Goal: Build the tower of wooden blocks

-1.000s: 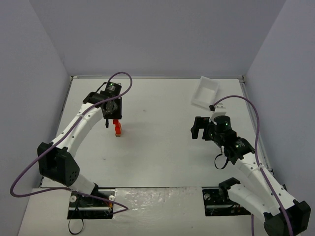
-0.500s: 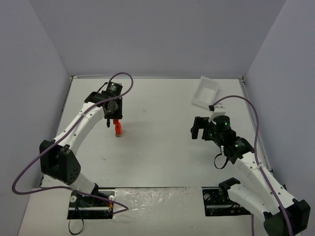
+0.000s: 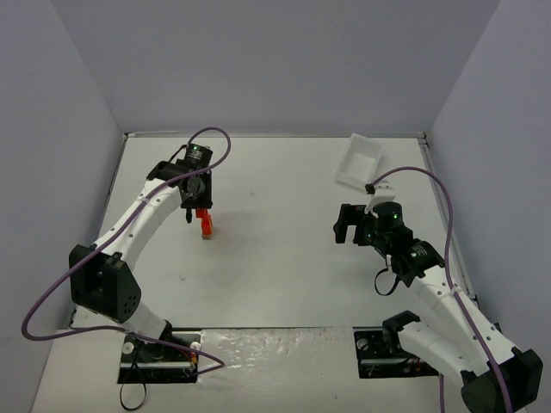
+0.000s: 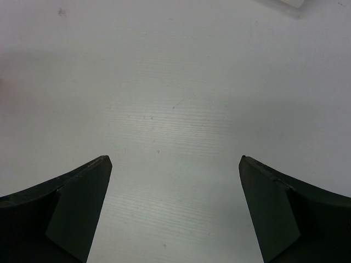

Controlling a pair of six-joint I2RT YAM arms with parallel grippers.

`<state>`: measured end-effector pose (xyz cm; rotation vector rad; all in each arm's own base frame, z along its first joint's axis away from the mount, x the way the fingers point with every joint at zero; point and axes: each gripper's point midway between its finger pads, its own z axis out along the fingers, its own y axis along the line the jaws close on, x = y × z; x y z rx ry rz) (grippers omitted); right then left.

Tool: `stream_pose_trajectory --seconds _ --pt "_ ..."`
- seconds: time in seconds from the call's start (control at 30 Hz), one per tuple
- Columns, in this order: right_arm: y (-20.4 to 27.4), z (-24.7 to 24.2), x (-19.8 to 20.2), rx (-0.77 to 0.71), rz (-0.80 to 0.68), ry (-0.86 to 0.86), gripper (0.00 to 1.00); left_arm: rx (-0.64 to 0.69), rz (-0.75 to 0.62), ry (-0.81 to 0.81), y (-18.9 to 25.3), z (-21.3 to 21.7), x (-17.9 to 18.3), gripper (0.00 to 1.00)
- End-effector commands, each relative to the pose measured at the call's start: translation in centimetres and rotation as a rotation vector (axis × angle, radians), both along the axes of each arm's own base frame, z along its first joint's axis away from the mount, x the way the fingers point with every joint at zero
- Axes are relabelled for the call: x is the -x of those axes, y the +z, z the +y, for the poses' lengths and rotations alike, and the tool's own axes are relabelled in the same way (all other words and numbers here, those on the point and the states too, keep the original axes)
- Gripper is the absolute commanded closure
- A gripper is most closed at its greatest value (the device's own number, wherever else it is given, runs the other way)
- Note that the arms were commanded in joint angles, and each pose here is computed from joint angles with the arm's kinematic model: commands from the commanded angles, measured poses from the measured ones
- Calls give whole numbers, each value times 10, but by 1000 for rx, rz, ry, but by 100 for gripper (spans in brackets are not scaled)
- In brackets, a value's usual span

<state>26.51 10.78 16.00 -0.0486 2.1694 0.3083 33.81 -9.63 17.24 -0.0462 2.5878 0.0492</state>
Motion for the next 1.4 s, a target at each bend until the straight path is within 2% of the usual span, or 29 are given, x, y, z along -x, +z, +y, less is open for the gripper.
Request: stream_pose_trajectory --seconds 0.0,1.37 --pt "21 1 -13 -20 -63 -14 0 12 -68 29 12 2 -11 100" --pt "18 2 -12 -25 -56 -15 0 43 -50 26 5 -1 -12 100"
